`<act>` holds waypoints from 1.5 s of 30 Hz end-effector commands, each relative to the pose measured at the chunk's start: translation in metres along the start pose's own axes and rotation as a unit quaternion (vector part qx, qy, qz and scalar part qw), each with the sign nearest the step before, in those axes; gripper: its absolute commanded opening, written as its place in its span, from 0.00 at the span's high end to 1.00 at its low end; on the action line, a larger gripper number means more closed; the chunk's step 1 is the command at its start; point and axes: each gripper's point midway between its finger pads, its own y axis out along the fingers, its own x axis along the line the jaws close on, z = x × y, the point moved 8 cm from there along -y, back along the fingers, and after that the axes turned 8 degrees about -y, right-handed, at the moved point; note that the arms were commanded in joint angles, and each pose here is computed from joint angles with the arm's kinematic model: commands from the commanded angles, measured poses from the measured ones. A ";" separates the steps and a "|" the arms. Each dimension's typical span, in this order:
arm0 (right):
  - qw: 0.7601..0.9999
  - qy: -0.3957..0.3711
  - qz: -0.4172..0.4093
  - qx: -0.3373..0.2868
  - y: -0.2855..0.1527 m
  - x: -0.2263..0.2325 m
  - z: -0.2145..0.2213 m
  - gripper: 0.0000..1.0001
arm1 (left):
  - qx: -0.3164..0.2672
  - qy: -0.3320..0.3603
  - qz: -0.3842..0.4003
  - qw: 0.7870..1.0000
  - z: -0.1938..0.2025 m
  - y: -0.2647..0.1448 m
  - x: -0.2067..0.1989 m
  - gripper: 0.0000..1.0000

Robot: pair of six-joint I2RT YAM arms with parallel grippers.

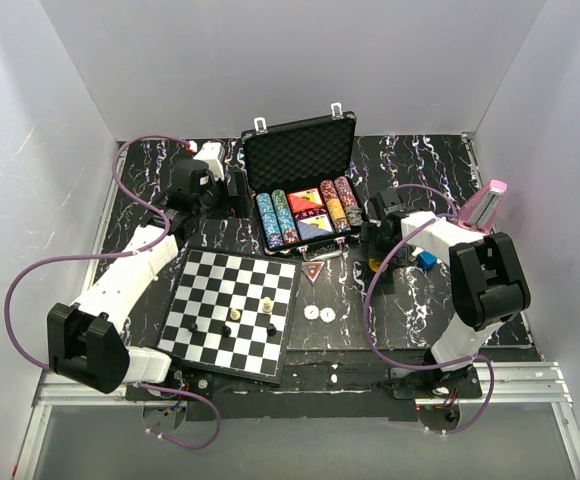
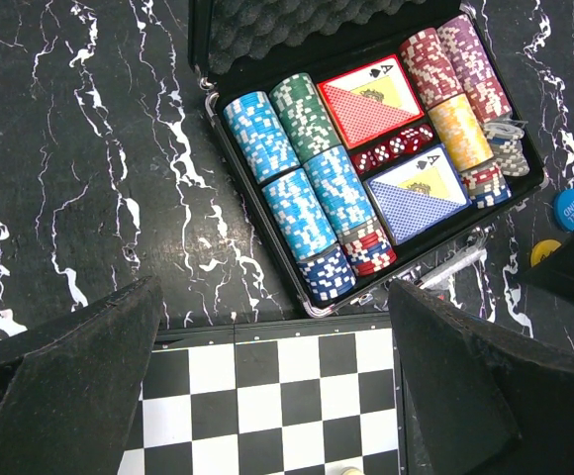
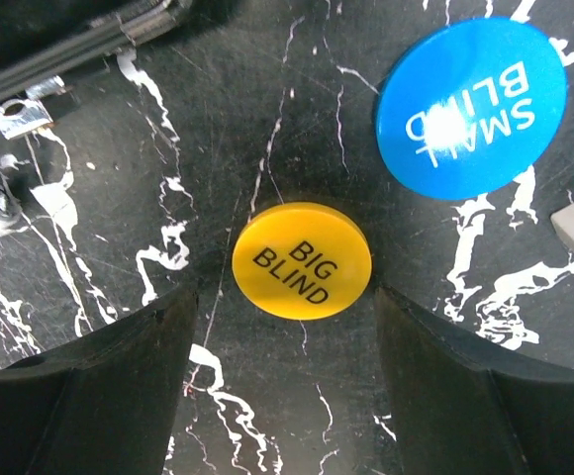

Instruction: Pack up texas hold em set

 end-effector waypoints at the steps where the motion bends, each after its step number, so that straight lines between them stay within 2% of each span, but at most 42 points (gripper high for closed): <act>1: 1.000 -0.001 -0.005 -0.008 0.005 0.002 -0.005 0.21 | -0.010 0.001 0.010 1.000 -0.004 -0.001 -0.003 0.02; 20: 0.999 -0.018 0.022 0.024 0.019 -0.001 -0.009 0.34 | -0.012 0.001 0.012 1.000 -0.005 -0.002 -0.004 0.02; 24: 0.999 -0.024 0.027 0.030 0.020 -0.002 -0.012 0.40 | -0.014 0.001 0.013 1.000 -0.006 -0.004 -0.005 0.02; 29: 0.999 -0.029 0.027 0.032 0.019 -0.002 -0.011 0.54 | -0.016 0.001 0.013 1.000 -0.007 -0.004 -0.005 0.02; 33: 0.999 -0.031 0.022 0.030 0.016 -0.002 -0.009 0.61 | -0.017 0.001 0.014 1.000 -0.007 -0.005 -0.005 0.02; 45: 0.999 -0.047 0.001 -0.012 -0.028 0.016 -0.017 0.64 | -0.017 0.000 0.014 1.000 -0.007 -0.005 -0.005 0.02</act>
